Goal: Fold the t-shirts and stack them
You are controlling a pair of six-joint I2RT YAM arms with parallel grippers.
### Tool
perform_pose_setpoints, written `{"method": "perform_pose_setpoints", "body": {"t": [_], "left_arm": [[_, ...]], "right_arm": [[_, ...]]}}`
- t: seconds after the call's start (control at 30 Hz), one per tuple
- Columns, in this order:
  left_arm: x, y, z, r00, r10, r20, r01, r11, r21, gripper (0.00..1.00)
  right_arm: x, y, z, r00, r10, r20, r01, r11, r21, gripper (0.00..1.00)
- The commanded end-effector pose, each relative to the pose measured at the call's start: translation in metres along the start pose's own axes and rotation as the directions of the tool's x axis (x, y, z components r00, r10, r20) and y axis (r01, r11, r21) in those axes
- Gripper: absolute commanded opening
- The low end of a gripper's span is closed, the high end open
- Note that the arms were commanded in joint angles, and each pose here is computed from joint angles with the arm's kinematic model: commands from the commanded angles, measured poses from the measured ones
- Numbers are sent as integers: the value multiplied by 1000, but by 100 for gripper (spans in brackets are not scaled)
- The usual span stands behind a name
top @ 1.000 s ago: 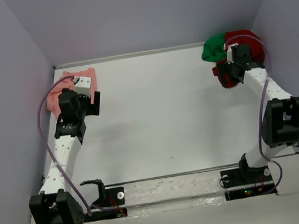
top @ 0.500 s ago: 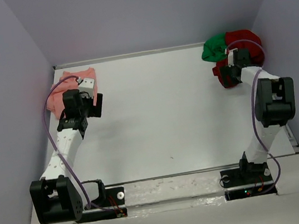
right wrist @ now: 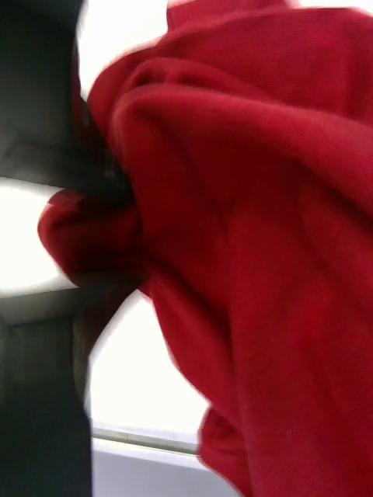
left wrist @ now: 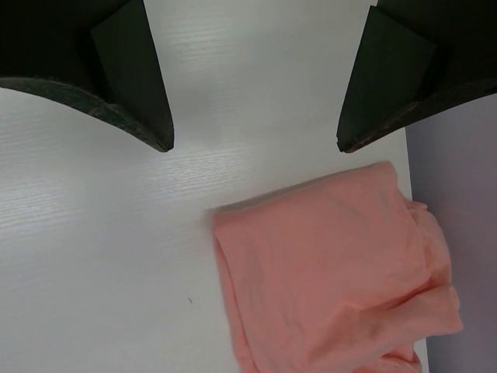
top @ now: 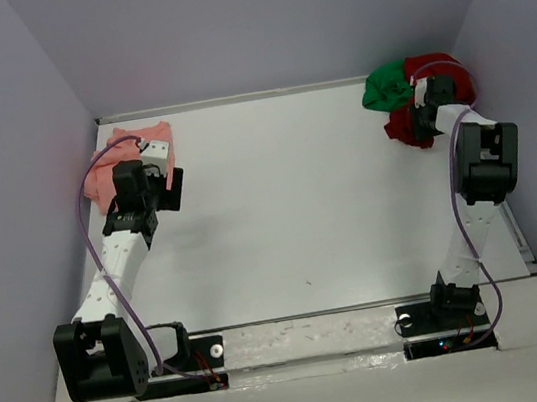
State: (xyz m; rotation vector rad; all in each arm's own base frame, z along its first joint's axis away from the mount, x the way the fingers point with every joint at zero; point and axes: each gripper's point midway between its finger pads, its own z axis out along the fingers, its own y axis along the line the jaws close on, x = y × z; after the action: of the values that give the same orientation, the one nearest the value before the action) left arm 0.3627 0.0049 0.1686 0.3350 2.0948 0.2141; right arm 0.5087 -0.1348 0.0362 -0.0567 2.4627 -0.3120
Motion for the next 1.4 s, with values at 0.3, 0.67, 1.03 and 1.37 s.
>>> {"method": "perform_pose_setpoints", "body": {"t": [0.3,0.67,1.03,1.37], "left_arm": [[-10,4,-2,999,11,33,-11,1000,-2,84],[-18,2,-12,997,1,75,-3,1000,16,95],[-19,7,-24,995,-12,103,11,1000,16,97],[-18,2,-27,993,-14,116,8,999,46,99]], "right_arm": [[-16,30,-42,1000,-9,2,9,966,-259,0],[-168,134,-290,888,-103,449,352,781,-516,0],[-98,294,-405,810,-268,522,585,312,-749,0],[-53,296,-326,799,-442,407,592,463,-659,99]]}}
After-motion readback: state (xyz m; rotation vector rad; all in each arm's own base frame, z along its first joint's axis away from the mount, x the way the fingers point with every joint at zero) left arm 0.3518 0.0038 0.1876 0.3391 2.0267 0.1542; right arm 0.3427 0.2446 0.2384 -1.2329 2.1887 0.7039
